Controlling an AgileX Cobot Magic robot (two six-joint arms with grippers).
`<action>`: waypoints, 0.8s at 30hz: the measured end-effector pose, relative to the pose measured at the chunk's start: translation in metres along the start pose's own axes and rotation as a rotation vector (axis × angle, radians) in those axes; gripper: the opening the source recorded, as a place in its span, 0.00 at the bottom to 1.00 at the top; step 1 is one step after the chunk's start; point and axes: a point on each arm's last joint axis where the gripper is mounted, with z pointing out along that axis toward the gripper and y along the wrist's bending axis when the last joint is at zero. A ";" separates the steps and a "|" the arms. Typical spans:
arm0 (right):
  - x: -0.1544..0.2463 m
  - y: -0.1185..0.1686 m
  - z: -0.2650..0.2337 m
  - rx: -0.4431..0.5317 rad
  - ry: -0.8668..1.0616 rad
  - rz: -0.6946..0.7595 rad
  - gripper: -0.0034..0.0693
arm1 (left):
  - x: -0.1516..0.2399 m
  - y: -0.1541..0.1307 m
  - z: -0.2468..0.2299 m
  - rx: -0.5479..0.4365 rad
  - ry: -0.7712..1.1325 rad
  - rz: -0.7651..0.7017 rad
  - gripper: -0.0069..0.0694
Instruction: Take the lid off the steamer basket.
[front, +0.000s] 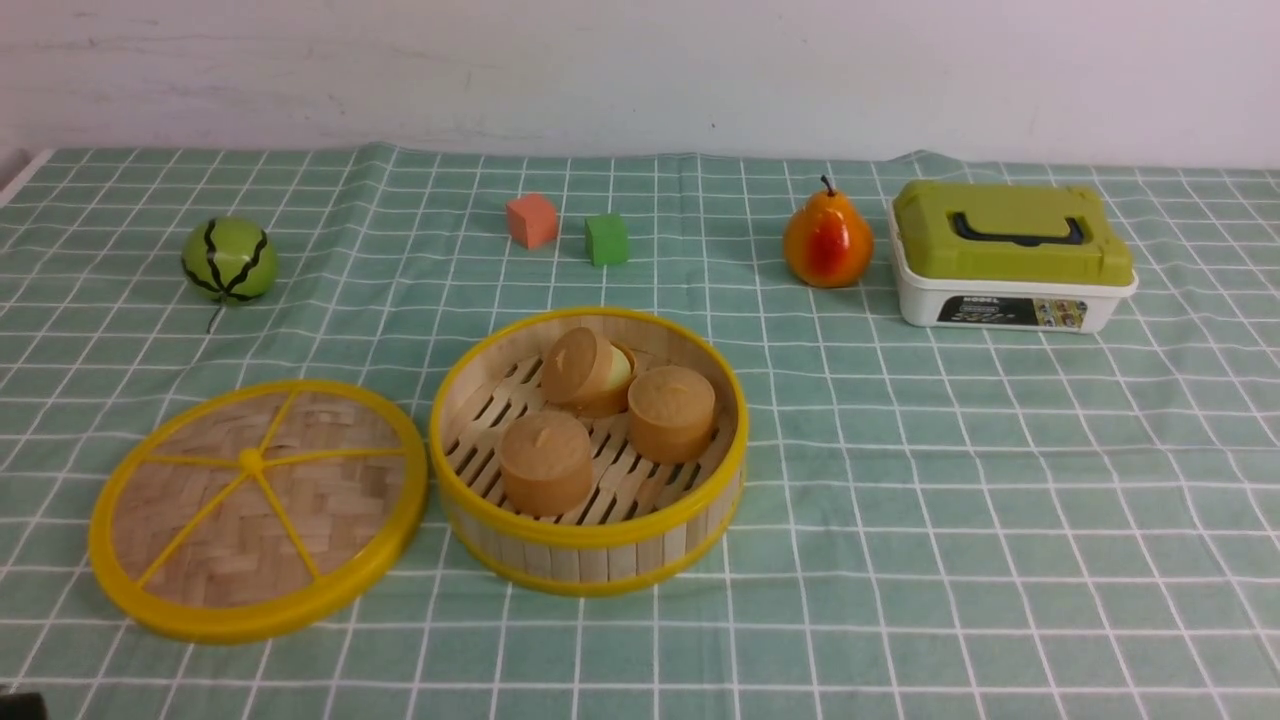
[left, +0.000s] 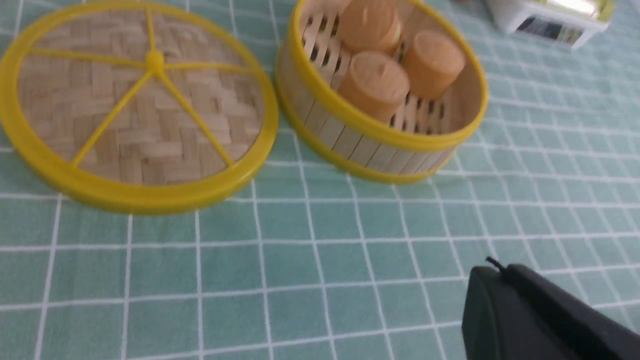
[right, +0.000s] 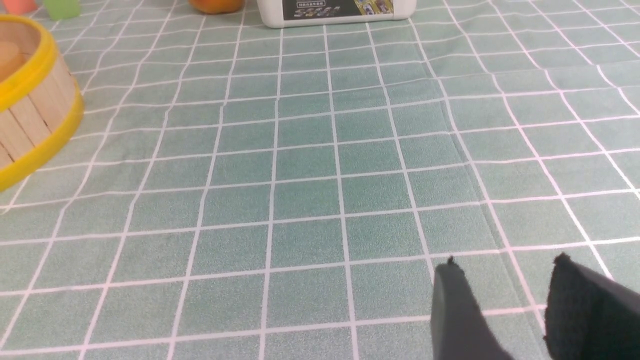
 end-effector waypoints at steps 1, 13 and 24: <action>0.000 0.000 0.000 0.000 0.000 0.000 0.38 | 0.000 -0.001 -0.007 0.018 -0.069 -0.018 0.07; 0.000 0.000 0.000 0.000 0.000 0.000 0.38 | 0.003 0.000 -0.022 0.046 -0.261 -0.017 0.07; 0.000 0.000 0.000 0.000 0.000 0.000 0.38 | 0.006 0.004 -0.017 0.027 -0.254 -0.009 0.07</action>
